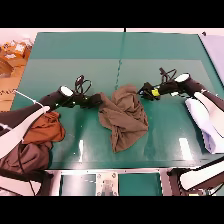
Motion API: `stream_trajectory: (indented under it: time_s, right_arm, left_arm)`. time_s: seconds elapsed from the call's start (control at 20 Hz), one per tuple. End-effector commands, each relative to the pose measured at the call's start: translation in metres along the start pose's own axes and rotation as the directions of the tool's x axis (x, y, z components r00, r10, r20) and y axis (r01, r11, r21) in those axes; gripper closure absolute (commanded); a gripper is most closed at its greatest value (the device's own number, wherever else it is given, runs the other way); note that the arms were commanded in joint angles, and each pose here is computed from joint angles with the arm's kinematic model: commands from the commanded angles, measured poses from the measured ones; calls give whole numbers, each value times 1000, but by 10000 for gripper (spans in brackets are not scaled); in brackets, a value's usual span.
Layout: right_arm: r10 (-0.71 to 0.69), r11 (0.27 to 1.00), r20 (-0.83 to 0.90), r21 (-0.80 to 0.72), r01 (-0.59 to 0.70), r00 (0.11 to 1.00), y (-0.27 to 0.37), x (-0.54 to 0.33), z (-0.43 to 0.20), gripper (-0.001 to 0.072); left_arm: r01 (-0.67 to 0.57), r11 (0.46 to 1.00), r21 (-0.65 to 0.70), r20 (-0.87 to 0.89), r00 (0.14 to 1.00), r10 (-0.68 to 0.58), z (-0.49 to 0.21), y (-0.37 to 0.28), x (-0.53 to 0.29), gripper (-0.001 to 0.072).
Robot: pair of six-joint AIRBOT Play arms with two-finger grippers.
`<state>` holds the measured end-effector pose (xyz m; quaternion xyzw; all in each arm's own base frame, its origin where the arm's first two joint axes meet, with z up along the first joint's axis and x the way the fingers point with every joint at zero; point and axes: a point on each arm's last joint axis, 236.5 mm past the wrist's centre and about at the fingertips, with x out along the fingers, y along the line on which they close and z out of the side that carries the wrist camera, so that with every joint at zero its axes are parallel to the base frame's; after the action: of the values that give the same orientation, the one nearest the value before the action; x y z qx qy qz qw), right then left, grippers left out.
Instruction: Fold the shirts.
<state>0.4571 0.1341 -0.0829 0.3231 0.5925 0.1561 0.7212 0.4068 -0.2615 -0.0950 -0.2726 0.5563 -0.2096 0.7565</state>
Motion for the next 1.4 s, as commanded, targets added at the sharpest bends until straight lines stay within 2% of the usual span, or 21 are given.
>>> stream_trajectory:
  time_s: [0.0,0.15,0.2,0.4,0.55,0.7,0.85,1.1,1.25,1.35]
  right_arm:
    - [52,999,-29,-13,-52,998,24,33,6,301]
    - [77,997,1,-19,-77,997,37,43,17,557]
    - [77,997,18,-24,-77,997,39,42,23,693]
    - [113,993,99,-50,-109,989,50,-6,56,697]
    - [154,985,257,-120,-127,954,78,-90,85,697]
    - [211,962,456,-256,-99,865,122,-210,93,697]
    - [276,925,636,-380,-19,721,170,-334,62,697]
    - [374,854,819,-487,182,434,237,-482,-41,697]
    - [442,807,824,-538,244,354,269,-510,-96,696]
    - [450,798,823,-545,257,347,273,-513,-107,696]
  left_arm:
    - [37,999,30,-24,999,-37,-6,-4,6,670]
    - [58,991,124,-81,996,-49,-10,-16,-1,684]
    - [53,984,169,-86,996,-39,-5,-21,-6,684]
    - [13,960,280,-23,1000,-7,44,-47,-60,684]
    - [46,936,348,79,994,-78,85,-87,-131,685]
    - [39,886,462,233,959,-163,115,-144,-221,685]
    - [-25,793,609,408,867,-286,123,-218,-326,684]
    - [-171,632,756,585,609,-536,75,-330,-508,684]
    - [-245,577,779,612,493,-618,50,-358,-565,684]
    - [-255,570,781,611,498,-615,47,-357,-565,684]
